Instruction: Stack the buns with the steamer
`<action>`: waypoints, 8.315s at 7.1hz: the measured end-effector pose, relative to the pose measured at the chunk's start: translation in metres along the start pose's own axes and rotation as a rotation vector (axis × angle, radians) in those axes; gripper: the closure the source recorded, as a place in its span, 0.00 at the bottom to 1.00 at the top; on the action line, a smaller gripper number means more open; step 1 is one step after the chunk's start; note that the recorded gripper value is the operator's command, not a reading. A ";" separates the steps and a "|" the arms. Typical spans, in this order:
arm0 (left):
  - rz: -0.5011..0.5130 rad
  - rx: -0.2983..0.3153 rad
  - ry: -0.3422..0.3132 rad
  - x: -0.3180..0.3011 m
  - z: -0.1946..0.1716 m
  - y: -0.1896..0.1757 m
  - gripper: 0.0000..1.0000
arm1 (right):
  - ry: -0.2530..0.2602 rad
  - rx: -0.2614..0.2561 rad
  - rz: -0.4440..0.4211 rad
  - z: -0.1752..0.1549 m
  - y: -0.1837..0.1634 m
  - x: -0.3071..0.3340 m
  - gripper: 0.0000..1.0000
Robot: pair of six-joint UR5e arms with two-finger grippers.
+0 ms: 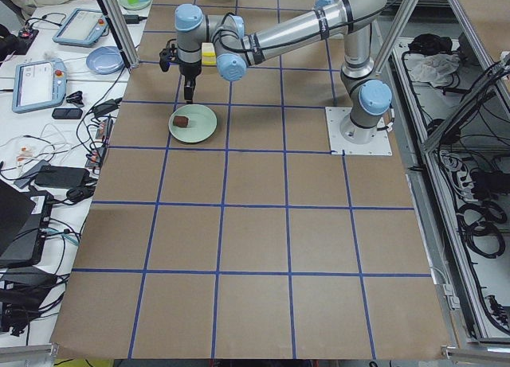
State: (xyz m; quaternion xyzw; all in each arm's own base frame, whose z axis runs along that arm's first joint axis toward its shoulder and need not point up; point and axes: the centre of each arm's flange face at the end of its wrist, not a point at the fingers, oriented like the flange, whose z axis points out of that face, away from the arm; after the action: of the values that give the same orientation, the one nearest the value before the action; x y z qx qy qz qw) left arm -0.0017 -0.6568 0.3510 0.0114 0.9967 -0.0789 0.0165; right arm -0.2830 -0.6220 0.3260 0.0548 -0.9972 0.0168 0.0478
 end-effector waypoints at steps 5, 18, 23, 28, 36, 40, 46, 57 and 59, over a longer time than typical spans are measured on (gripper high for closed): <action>0.026 0.100 0.059 -0.004 0.106 -0.031 0.12 | 0.016 0.022 0.006 -0.020 -0.010 -0.024 1.00; -0.156 0.057 0.129 0.010 0.071 -0.021 1.00 | -0.024 0.043 0.198 -0.078 -0.040 -0.389 1.00; -0.352 0.048 0.163 0.061 -0.005 -0.003 1.00 | -0.038 0.064 0.249 -0.011 -0.045 -0.447 1.00; -0.408 0.058 0.180 0.090 -0.023 0.002 1.00 | -0.036 0.082 0.224 -0.009 -0.047 -0.438 1.00; -0.404 0.057 0.197 0.094 -0.023 0.003 1.00 | -0.063 0.096 0.239 -0.003 -0.052 -0.431 1.00; -0.405 0.053 0.198 0.094 -0.021 0.003 1.00 | -0.063 0.077 0.239 0.005 -0.051 -0.432 0.92; -0.419 0.051 0.240 0.102 -0.024 0.003 1.00 | -0.064 0.091 0.266 -0.007 -0.049 -0.434 0.00; -0.841 -0.069 0.641 0.386 -0.001 0.058 0.39 | -0.001 0.060 0.083 -0.243 0.075 -0.309 0.00; -0.836 -0.103 0.632 0.404 0.016 0.066 0.00 | -0.004 0.068 0.082 -0.251 0.081 -0.325 0.00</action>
State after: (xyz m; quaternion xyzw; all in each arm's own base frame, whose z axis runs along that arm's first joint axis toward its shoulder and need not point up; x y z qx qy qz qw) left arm -0.4032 -0.5858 0.3105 -0.3648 0.8751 -0.0225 -0.3171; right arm 0.0527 -0.4971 0.5419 0.0153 -0.9976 0.0524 0.0431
